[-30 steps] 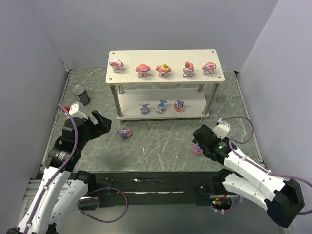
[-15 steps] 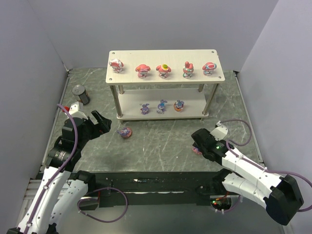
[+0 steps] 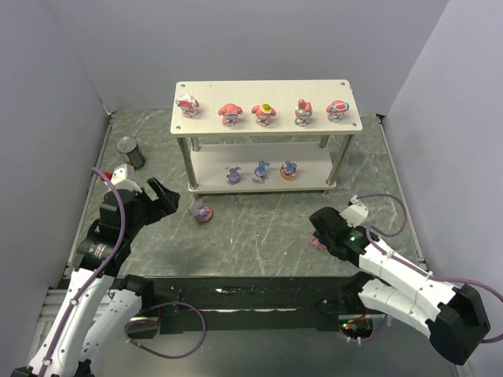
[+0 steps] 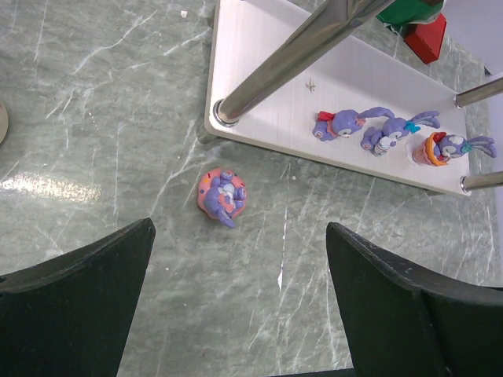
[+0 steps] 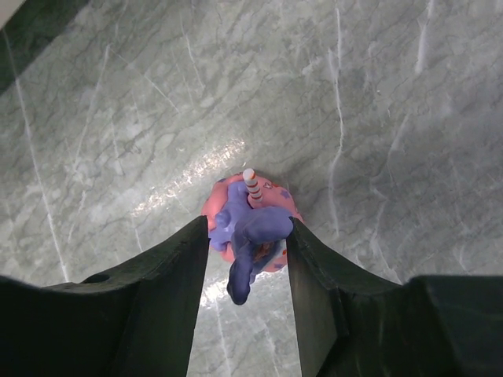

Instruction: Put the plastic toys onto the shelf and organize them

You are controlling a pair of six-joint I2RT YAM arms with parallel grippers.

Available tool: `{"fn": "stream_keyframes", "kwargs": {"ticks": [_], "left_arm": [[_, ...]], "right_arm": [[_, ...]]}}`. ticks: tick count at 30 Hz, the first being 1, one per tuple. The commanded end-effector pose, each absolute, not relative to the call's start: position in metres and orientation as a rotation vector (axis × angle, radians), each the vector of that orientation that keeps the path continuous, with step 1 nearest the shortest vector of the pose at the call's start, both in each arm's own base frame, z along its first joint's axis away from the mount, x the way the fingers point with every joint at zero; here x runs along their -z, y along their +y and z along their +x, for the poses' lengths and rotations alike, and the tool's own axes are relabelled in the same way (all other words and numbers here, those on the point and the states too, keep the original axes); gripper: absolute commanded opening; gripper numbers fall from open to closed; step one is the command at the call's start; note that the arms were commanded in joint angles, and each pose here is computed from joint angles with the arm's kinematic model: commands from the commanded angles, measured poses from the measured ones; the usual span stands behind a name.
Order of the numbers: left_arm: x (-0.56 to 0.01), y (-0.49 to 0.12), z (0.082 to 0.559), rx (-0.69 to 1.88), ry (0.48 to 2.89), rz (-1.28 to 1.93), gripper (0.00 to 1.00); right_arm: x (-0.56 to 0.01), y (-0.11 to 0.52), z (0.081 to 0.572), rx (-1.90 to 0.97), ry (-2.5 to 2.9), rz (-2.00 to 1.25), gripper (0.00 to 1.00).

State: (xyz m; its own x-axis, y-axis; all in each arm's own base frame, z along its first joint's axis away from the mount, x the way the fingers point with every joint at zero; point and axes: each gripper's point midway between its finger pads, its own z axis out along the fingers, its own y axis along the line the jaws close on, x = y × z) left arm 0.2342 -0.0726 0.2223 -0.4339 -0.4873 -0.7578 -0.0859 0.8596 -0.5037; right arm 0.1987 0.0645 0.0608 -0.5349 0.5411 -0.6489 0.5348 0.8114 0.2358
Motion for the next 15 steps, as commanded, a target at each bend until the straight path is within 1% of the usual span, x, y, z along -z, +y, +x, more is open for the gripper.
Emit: {"fn": "stream_keyframes", "kwargs": {"ticks": [1, 6, 8, 13, 15], "left_arm": [[-0.239, -0.073, 0.237, 0.504, 1.933, -0.413, 0.96], [-0.239, -0.073, 0.237, 0.505, 1.93, -0.411, 0.96], [-0.239, -0.073, 0.237, 0.506, 1.93, -0.41, 0.96], [-0.238, -0.073, 0.237, 0.505, 1.933, -0.411, 0.96], [-0.238, -0.073, 0.238, 0.504, 1.933, -0.412, 0.96]], "right_arm": [[-0.082, 0.065, 0.205, -0.064, 2.178, 0.811, 0.51], [-0.09, 0.063, 0.203, -0.088, 2.158, 0.818, 0.5], [-0.092, 0.062, 0.203, -0.092, 2.151, 0.824, 0.47], [-0.093, 0.064, 0.204, -0.101, 2.149, 0.823, 0.35], [-0.094, 0.064, 0.205, -0.094, 2.149, 0.826, 0.33]]}}
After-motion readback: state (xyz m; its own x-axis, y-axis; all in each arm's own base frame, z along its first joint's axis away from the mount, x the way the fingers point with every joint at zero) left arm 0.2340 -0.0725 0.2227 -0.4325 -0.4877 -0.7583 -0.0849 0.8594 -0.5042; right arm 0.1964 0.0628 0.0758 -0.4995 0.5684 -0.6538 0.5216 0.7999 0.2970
